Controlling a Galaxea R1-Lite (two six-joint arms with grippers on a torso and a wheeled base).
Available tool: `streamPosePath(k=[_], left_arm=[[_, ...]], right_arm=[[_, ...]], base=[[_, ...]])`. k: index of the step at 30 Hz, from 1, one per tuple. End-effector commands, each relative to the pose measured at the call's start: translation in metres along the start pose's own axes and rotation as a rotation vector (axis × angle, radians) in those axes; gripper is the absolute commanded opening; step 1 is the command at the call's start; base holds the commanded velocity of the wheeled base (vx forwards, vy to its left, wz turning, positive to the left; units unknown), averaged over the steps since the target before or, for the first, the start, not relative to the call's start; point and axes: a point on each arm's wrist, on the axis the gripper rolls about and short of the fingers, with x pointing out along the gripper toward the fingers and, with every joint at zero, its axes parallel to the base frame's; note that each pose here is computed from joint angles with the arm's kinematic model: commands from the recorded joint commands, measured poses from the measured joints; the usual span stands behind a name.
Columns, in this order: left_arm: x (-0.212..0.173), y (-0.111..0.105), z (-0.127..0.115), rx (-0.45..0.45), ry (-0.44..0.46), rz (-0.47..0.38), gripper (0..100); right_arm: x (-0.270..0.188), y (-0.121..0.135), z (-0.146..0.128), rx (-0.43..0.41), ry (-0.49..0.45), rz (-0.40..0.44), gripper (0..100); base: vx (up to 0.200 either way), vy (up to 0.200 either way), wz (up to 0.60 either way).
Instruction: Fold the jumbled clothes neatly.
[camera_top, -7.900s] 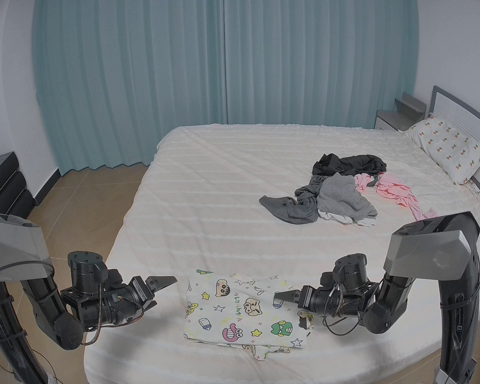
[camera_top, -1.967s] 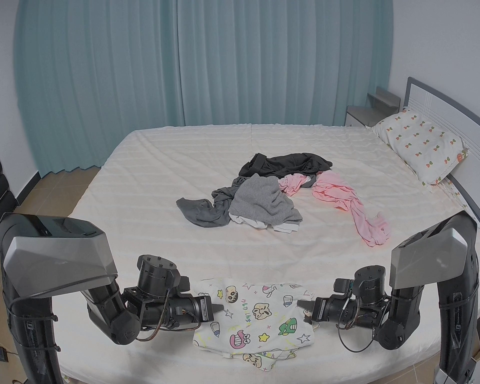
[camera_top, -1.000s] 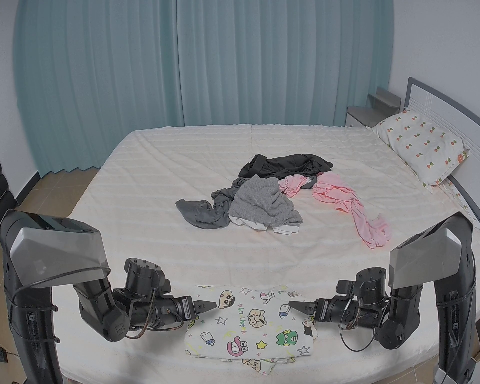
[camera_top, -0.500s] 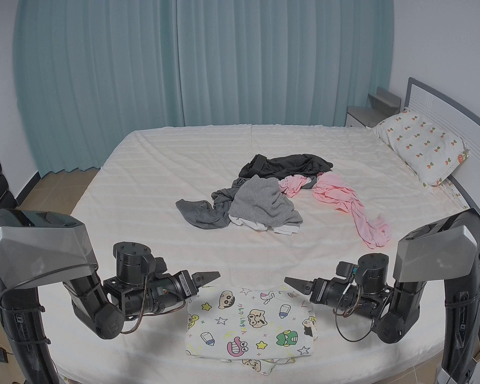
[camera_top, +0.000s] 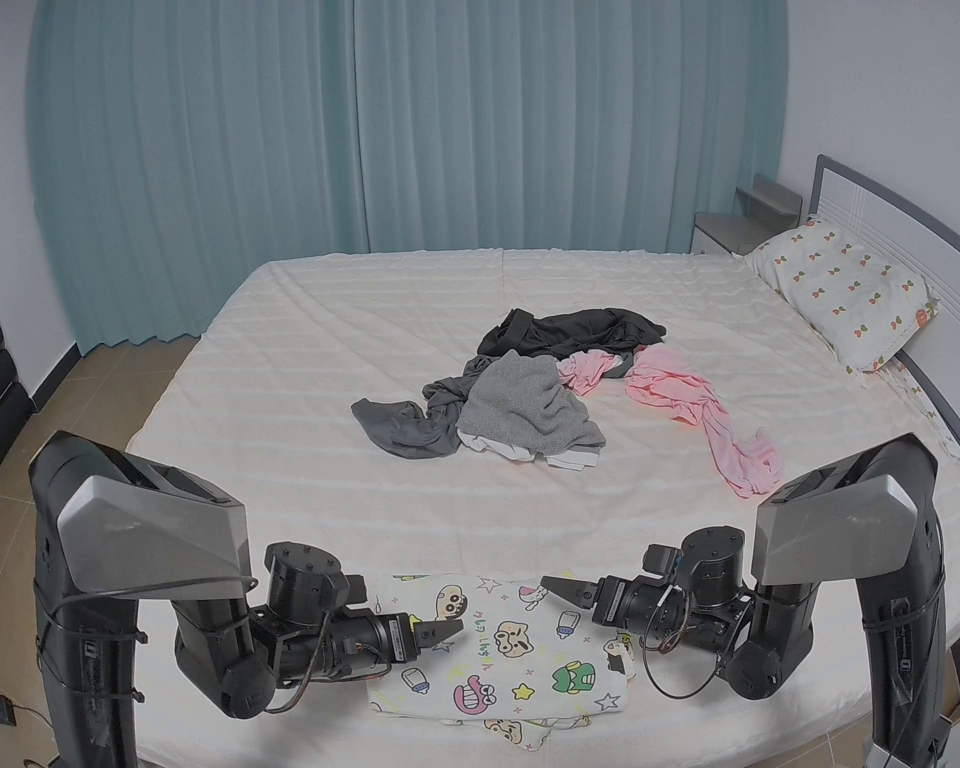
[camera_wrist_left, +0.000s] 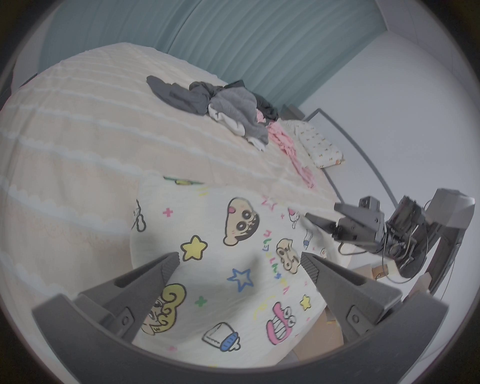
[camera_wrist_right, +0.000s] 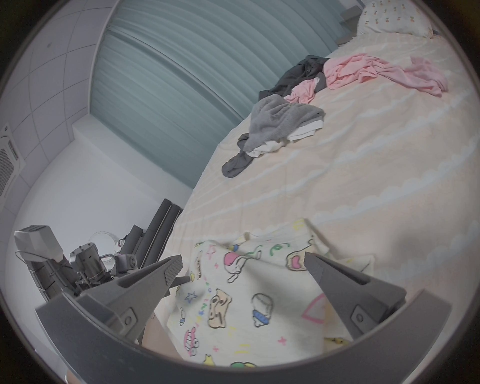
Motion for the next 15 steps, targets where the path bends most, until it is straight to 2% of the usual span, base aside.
streamPosePath(k=[1,7,10,15], left_arm=[[0.006,0.006,-0.010,-0.004,0.037,0.028,100],[0.005,0.005,-0.009,-0.005,0.030,0.026,100],[-0.011,-0.003,0.009,0.002,-0.069,-0.012,100],[-0.034,-0.010,0.023,0.013,-0.160,-0.045,100]], right_arm=[[0.002,-0.018,-0.001,0.022,0.003,-0.034,100],[0.003,-0.019,0.006,0.018,-0.028,-0.034,100],[-0.010,0.005,0.024,-0.004,-0.085,0.013,100],[-0.035,0.025,0.039,-0.024,-0.149,0.029,100]], base=[[0.000,0.000,0.00],[0.000,0.000,0.00],[0.000,0.000,0.00],[0.000,0.000,0.00]])
